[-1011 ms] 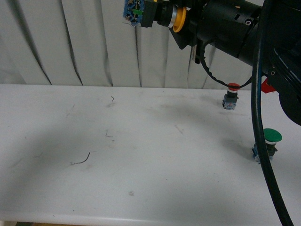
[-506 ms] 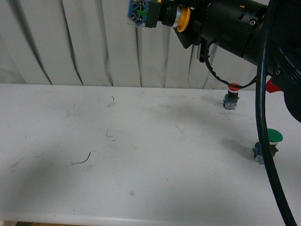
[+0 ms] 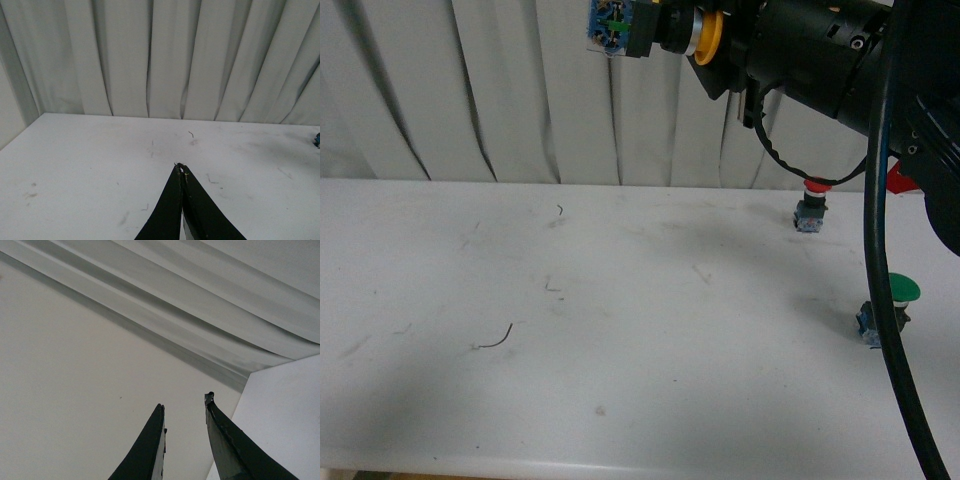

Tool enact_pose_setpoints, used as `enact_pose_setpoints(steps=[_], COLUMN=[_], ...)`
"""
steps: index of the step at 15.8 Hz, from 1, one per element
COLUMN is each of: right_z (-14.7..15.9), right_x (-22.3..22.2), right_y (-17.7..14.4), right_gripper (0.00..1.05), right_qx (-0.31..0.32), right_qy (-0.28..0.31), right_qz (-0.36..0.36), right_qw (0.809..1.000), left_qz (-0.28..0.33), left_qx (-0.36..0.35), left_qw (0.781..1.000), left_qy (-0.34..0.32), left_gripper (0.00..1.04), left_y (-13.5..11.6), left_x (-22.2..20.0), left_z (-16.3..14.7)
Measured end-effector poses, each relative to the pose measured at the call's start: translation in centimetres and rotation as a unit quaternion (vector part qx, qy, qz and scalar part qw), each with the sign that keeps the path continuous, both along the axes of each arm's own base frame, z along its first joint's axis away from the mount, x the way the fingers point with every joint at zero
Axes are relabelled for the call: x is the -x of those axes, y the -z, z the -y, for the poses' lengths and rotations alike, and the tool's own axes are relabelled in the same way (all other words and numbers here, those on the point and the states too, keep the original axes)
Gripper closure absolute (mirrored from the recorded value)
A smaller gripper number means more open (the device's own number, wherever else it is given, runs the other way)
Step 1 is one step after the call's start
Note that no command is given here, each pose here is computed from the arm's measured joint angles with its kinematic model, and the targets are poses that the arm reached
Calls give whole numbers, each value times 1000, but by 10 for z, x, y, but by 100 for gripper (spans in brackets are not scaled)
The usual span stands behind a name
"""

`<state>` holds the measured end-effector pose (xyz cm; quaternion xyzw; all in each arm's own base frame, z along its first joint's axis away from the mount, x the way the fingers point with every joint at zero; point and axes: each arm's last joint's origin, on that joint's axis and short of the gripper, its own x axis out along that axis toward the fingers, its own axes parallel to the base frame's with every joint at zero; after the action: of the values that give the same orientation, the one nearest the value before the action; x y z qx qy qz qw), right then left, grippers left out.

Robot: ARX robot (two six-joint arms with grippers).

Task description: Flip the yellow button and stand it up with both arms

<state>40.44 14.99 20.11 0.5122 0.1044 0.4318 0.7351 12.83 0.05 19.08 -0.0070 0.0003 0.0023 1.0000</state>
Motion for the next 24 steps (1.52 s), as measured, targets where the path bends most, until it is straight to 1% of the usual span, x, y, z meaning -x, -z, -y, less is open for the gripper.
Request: enact_pose_setpoints(steps=[3,8,9,14,15,17,18,20,21,22,23,24], right_z=[-1,-3,-3,-3,-3,-3,-5,-4,-3,-2,2,10], right_x=[0,1,1,3,3,3,4,6,8,8,6,3], right_y=[0,0,1,3,3,4,3,2,2,0,0,3], right_gripper=[79,79,79,79,79,79,79,79,79,79,79,79], right_qx=[1,1,1,3,4,6,8,16,27,46,85,132], right_qy=[-1,-3,-3,-3,-3,-1,-3,2,9,22,53,91], right_qz=[1,0,0,-3,-4,-2,1,11,19,13,-13,-35], right_qw=[1000,1000,1000,1000,1000,1000,1000,1000,999,999,995,986], left_qz=[-3,7,0,6,-12,8,-4,0,-1,-1,-1,-1], left_qx=[0,0,0,0,0,0,0,0,0,0,0,0], left_qw=[1000,1000,1000,1000,1000,1000,1000,1000,1000,1000,1000,1000], left_qy=[2,2,2,2,2,1,2,2,2,2,2,2], left_gripper=[103,103,103,103,103,103,103,103,100,88,77,66], left_y=[9,16,22,22,25,22,26,25,25,25,25,25], left_x=[6,14,16,20,25,31,31,31,31,31,31,31], left_z=[0,0,0,0,0,0,1,0,0,0,1,0])
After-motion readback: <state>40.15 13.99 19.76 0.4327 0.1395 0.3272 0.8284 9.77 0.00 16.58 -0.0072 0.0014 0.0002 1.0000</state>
